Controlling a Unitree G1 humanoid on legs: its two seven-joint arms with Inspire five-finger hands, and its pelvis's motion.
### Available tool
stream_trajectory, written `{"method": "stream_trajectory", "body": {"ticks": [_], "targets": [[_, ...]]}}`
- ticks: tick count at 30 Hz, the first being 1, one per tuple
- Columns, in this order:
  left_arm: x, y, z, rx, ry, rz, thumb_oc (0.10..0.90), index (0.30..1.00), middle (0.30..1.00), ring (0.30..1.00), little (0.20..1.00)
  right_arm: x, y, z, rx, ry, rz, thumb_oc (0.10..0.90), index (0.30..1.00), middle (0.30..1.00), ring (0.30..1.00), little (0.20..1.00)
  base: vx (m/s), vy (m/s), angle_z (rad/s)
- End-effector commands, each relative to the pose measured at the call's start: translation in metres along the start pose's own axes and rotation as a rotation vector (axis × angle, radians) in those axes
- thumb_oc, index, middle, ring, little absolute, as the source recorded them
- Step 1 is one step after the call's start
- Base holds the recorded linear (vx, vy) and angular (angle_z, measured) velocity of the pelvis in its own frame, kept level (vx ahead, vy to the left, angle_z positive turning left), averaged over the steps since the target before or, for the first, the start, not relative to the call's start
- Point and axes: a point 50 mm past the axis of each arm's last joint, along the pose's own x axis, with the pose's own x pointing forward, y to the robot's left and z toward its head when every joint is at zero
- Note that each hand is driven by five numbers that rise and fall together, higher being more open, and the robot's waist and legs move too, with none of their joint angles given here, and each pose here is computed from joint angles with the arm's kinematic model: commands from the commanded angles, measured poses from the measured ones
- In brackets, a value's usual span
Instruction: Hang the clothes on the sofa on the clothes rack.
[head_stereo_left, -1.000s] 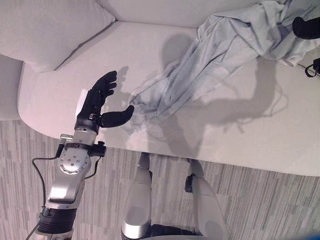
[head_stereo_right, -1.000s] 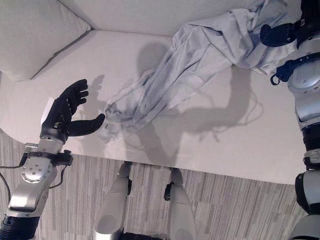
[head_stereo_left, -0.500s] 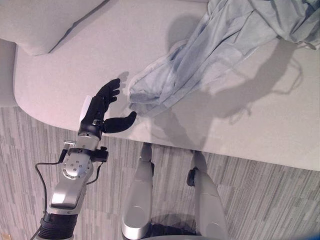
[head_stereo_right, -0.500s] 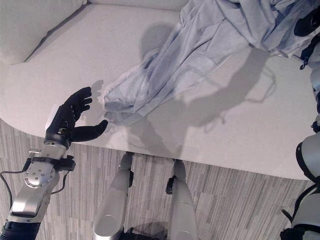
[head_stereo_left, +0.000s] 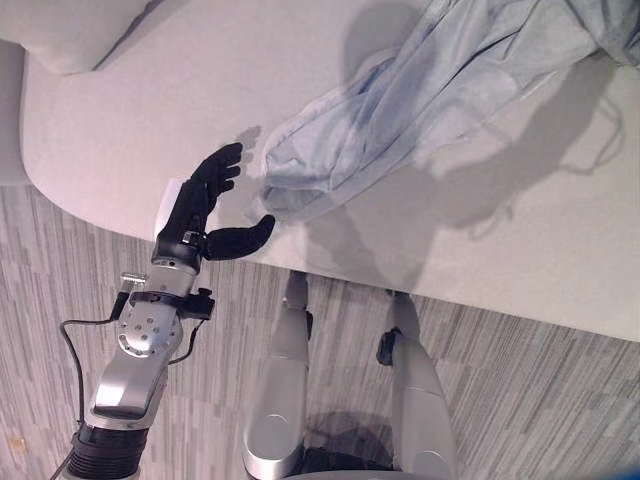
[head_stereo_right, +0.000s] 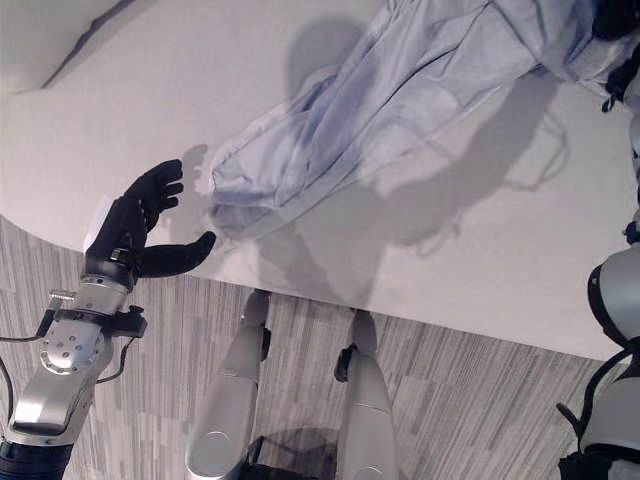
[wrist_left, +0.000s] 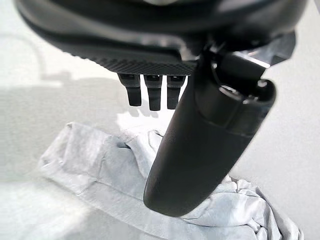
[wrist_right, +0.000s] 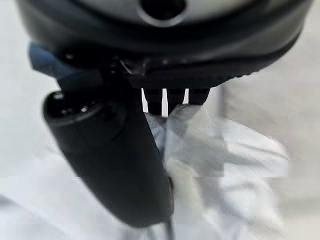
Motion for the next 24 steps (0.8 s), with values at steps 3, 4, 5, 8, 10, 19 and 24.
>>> {"method": "stream_trajectory", "body": {"ticks": [3,4,5,8,10,19,24], "targets": [[-0.015,0.017,0.050,0.109,-0.245,0.064,0.800,0.900,0.900,0.900,0.900,-0.010,0.010,-0.037,0.026,0.068,0.025,0.400,0.300,0.300,0.300,0.300,-0.01,-0.014,0.01],[-0.016,0.018,0.049,0.108,-0.239,0.071,0.800,0.900,0.900,0.900,0.900,-0.016,0.023,-0.044,0.036,0.067,0.061,0.400,0.300,0.300,0.300,0.300,0.00,-0.026,-0.04],[-0.017,0.021,0.049,0.117,-0.237,0.088,0.800,0.900,0.900,0.900,0.900,-0.024,0.034,-0.049,0.062,0.052,0.089,0.400,0.300,0.300,0.300,0.300,0.00,0.000,0.00],[-0.013,0.032,0.055,0.185,-0.264,0.125,0.800,0.900,0.900,0.900,0.900,-0.047,0.055,-0.060,0.165,0.006,0.132,0.400,0.300,0.300,0.300,0.300,-0.01,-0.040,-0.04],[-0.006,0.044,0.063,0.252,-0.304,0.176,0.800,0.900,0.900,0.900,0.900,-0.081,0.076,-0.073,0.309,-0.016,0.161,0.400,0.300,0.300,0.300,0.300,0.01,-0.037,-0.05],[0.038,0.047,0.101,0.368,-0.482,0.217,0.800,0.900,0.900,0.900,0.900,-0.150,0.085,-0.071,0.639,-0.074,0.135,0.400,0.300,0.300,0.300,0.300,-0.01,-0.025,-0.05],[0.066,0.030,0.108,0.380,-0.501,0.154,0.800,0.900,0.900,0.900,0.900,-0.182,0.098,-0.085,0.739,0.015,0.149,0.400,0.300,0.300,0.300,0.300,-0.01,-0.009,-0.03]]}}
